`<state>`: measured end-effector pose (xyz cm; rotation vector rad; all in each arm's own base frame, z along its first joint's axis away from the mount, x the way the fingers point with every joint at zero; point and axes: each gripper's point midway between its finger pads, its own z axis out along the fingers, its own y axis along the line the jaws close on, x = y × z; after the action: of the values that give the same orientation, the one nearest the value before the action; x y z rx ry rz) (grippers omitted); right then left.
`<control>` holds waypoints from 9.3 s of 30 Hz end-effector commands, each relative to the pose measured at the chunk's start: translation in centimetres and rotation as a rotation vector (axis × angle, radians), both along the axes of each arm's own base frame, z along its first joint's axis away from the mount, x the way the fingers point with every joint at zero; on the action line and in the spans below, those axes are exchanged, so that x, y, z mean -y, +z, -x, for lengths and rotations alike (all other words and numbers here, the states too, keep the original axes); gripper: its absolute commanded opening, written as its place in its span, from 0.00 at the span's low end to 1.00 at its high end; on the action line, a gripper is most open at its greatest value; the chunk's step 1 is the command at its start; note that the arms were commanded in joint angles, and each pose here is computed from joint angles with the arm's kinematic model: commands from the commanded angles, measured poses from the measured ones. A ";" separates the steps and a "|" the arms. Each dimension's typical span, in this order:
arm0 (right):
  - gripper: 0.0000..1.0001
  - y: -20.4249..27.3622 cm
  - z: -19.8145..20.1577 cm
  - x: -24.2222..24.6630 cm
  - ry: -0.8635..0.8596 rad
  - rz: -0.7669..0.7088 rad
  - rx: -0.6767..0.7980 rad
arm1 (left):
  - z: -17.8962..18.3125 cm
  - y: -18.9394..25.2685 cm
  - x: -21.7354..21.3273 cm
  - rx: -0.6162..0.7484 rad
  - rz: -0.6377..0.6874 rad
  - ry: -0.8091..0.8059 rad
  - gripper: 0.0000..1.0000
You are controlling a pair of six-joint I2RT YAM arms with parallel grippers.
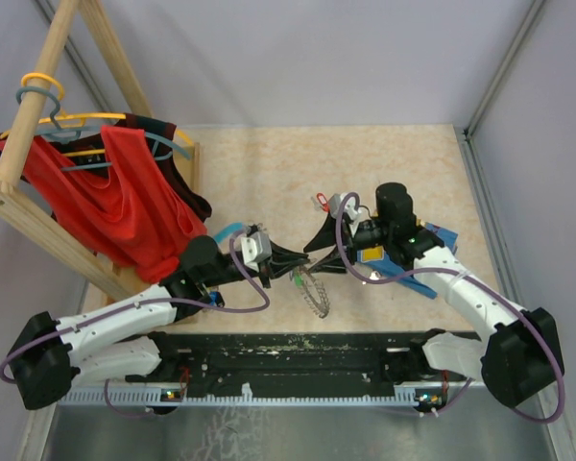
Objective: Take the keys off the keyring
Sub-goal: Remove the key from the keyring.
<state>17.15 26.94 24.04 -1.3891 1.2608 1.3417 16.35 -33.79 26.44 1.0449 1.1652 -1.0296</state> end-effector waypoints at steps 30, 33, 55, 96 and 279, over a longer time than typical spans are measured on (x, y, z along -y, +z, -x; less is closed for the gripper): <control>0.24 0.4 0.5 -0.8 0.044 -0.032 -0.031 | -0.1 2.8 0.0 0.031 0.106 0.006 0.00; 0.10 0.5 0.5 -0.9 0.049 -0.032 -0.036 | -0.2 2.9 0.0 0.031 0.111 0.012 0.00; 0.00 3.3 1.1 -0.2 0.082 -0.070 -0.076 | 1.2 2.0 -6.2 -0.056 0.374 0.153 0.55; 0.00 2.9 2.0 0.1 0.150 -0.076 -0.069 | 2.3 0.0 -1.1 -0.065 0.316 -0.108 0.32; 0.00 3.0 0.9 0.9 0.089 -0.093 -0.034 | 1.5 -2.2 1.2 -0.245 0.199 -0.101 0.23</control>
<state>16.09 26.08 24.01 -1.3246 1.2907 1.5405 14.84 -34.46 23.10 0.8352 1.2243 -1.3542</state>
